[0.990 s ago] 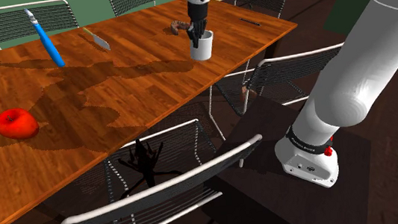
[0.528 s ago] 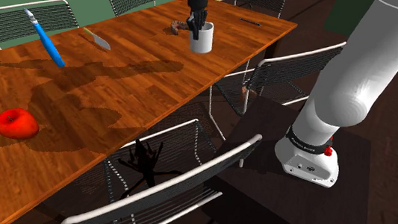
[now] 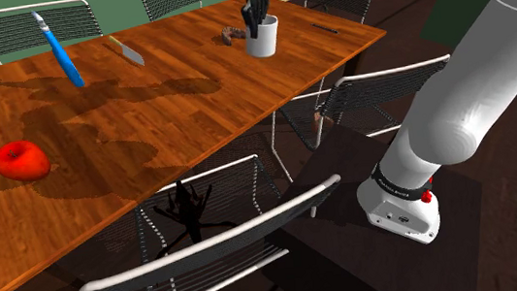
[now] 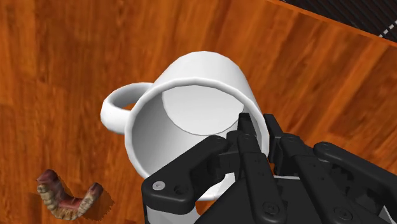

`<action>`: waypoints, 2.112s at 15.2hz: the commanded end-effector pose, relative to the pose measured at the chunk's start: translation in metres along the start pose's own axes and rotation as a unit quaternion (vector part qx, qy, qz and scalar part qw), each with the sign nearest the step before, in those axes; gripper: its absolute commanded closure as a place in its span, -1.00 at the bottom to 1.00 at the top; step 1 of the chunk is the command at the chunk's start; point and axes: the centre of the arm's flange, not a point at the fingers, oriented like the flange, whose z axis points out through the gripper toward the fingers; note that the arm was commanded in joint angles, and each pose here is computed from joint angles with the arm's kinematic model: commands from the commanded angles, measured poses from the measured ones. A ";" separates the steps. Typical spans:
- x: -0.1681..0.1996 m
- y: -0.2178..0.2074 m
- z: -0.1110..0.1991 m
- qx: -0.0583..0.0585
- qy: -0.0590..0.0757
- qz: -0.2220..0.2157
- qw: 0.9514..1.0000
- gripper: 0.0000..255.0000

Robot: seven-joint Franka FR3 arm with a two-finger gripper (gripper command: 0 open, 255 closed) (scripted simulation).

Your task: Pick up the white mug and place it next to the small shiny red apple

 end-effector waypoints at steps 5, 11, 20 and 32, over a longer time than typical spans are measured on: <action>0.000 0.000 -0.032 0.000 0.000 0.000 1.000 1.00; 0.014 -0.051 -0.039 0.000 0.000 0.000 1.000 1.00; 0.045 -0.166 -0.039 0.000 0.000 0.000 1.000 1.00; 0.086 -0.318 -0.038 0.000 0.000 0.000 1.000 1.00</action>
